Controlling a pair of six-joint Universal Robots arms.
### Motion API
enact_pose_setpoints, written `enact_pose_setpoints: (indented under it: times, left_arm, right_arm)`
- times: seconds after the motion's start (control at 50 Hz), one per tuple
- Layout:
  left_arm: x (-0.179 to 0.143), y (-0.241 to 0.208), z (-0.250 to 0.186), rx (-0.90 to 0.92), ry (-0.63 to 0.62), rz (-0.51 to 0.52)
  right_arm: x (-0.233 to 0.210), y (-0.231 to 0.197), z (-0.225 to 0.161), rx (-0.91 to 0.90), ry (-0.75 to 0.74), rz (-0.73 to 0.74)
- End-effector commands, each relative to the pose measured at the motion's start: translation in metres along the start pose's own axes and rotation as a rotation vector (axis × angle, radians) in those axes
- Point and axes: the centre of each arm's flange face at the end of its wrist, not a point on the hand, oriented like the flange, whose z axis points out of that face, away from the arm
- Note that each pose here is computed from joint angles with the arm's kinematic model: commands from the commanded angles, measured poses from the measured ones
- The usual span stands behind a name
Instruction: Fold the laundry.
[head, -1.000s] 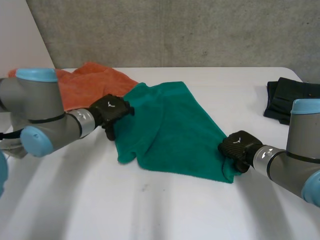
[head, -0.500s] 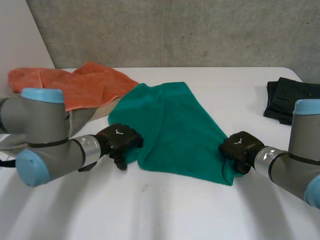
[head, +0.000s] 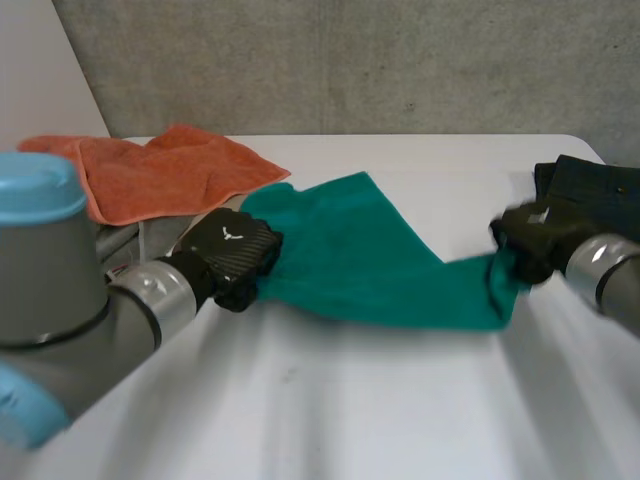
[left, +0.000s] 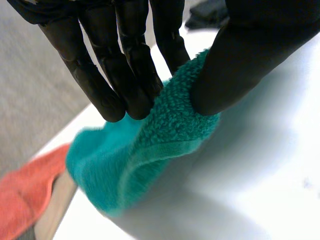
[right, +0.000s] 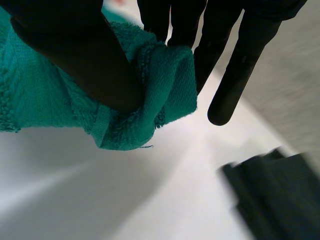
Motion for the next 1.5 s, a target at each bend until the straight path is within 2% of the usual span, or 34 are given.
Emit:
enact_pose_setpoints:
  times: [0.02,0.14,0.24,0.38,0.46,0.52,0.58,0.72,0.84,0.92,1.06,1.28,1.5]
  left_arm:
    - [0.047,0.002,-0.005,0.066,0.045,0.048]
    - [0.071,0.019,0.020,0.007,0.019,0.065]
    - [0.090,0.020,0.036,-0.024,0.012,0.046]
    - [0.096,-0.002,0.024,0.025,0.086,-0.023]
    - [0.065,-0.021,0.017,0.077,0.020,-0.053]
    - [0.021,-0.025,0.014,0.094,-0.078,-0.085]
    - [-0.004,-0.019,0.018,0.094,-0.103,-0.101]
    - [-0.044,0.010,0.038,0.051,-0.079,-0.086]
    - [-0.072,0.043,0.062,-0.015,-0.061,-0.038]
    - [-0.074,0.056,0.080,-0.031,-0.023,-0.022]
    - [-0.072,0.071,0.104,-0.064,0.004,-0.001]
    - [-0.062,0.084,0.128,-0.122,0.039,0.118]
    - [-0.057,0.092,0.144,-0.153,0.022,0.143]
  right_arm:
    - [0.020,-0.017,0.060,0.192,0.091,0.035]
    - [0.009,0.000,0.105,0.210,0.097,0.029]
    - [0.012,0.010,0.130,0.218,0.200,0.025]
    - [0.024,0.001,0.123,0.207,0.348,0.040]
    - [0.030,-0.021,0.091,0.177,0.397,0.046]
    - [0.023,-0.042,0.048,0.144,0.353,0.035]
    - [0.009,-0.052,0.015,0.106,0.282,0.014]
    - [-0.032,-0.045,-0.044,-0.058,0.037,-0.016]
    - [-0.063,-0.019,-0.061,-0.183,-0.097,0.102]
    - [-0.081,-0.001,-0.047,-0.181,-0.113,0.165]
    - [-0.105,0.019,-0.021,-0.159,-0.121,0.150]
    - [-0.115,0.027,0.010,-0.054,-0.071,0.125]
    - [-0.122,0.036,0.030,-0.009,-0.055,0.068]
